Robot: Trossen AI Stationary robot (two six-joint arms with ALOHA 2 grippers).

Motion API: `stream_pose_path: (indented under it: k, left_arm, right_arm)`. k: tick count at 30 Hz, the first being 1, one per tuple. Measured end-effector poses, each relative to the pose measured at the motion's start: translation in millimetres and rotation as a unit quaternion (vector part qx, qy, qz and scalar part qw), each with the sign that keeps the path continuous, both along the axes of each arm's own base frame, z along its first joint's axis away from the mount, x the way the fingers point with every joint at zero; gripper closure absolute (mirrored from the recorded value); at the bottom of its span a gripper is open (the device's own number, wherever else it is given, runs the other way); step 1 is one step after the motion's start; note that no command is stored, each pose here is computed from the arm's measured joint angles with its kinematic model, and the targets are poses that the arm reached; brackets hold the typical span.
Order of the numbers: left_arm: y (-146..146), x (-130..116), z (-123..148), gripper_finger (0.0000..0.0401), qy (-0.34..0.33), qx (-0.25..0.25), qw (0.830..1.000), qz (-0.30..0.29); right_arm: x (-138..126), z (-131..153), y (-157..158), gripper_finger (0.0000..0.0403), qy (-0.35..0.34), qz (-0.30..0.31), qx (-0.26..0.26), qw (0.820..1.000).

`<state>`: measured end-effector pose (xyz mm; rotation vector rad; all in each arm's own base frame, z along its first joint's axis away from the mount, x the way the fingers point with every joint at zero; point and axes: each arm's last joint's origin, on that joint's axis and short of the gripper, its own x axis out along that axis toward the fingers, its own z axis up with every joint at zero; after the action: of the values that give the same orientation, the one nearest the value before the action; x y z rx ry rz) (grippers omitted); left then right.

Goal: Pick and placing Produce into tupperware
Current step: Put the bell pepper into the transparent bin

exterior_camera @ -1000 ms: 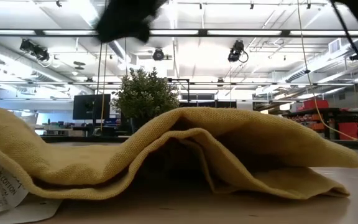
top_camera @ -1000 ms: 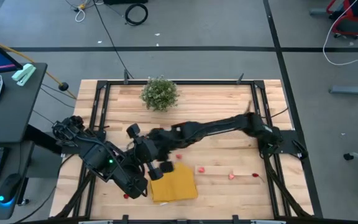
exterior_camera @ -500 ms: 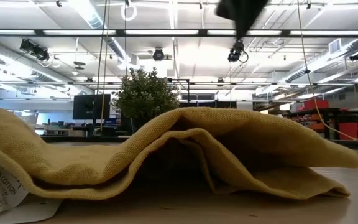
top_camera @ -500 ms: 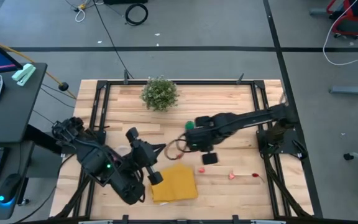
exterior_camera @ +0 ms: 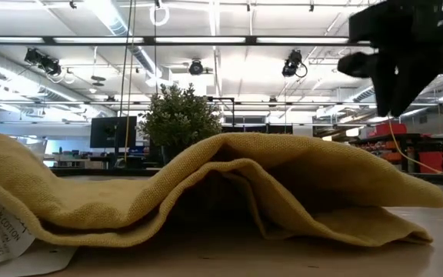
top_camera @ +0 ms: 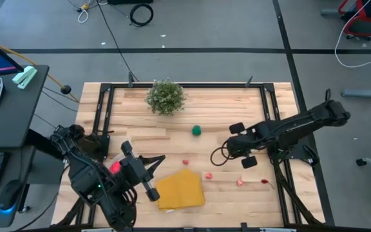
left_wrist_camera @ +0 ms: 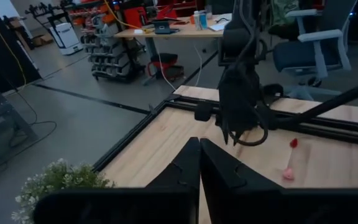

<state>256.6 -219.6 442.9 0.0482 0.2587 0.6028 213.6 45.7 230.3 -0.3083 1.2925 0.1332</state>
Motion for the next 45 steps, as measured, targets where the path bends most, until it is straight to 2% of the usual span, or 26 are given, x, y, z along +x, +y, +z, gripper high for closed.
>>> stream_pose_path:
  k: [4,6,10,14,19,24,27,32,39,45]
  left_arm:
    - [0,0,0,0.0395,0.0,0.0,1.0,0.0]
    - [0,0,0,0.0395,0.001,0.0,1.0,0.0]
    - [0,0,0,0.0384,0.002,-0.001,1.0,-0.002]
    - [0,0,0,0.0375,0.004,0.0,1.0,-0.002]
    - [-1,0,-2,0.0385,0.028,0.003,0.999,-0.019]
    - [-1,0,-2,0.0394,0.053,0.014,0.998,-0.035]
    - [-1,0,-2,0.039,0.059,0.024,0.997,-0.039]
    - [0,-1,-3,0.0376,0.068,0.032,0.996,-0.039]
    - [3,-4,-6,0.0383,0.092,0.054,0.993,-0.038]
    - [4,-5,-7,0.0392,0.099,0.061,0.992,-0.038]
  right_arm:
    - [9,-13,-6,0.0308,-0.074,0.012,0.0,0.997]
    - [19,-15,-11,0.0294,-0.092,0.011,-0.02,0.995]
    - [37,-15,-25,0.025,-0.085,-0.005,-0.098,0.992]
    - [53,-18,-38,0.0197,-0.073,-0.011,-0.114,0.991]
    - [75,-35,-48,0.0141,-0.078,0.047,-0.147,0.985]
    - [105,-54,-56,0.011,-0.125,0.125,-0.193,0.965]
    - [115,-69,-65,0.0101,-0.13,0.142,-0.186,0.963]
    - [119,-90,-80,0.0096,-0.103,0.13,-0.178,0.97]
    - [123,-97,-96,0.0096,-0.113,0.117,-0.184,0.969]
    - [128,-103,-100,0.0096,-0.145,0.124,-0.131,0.973]
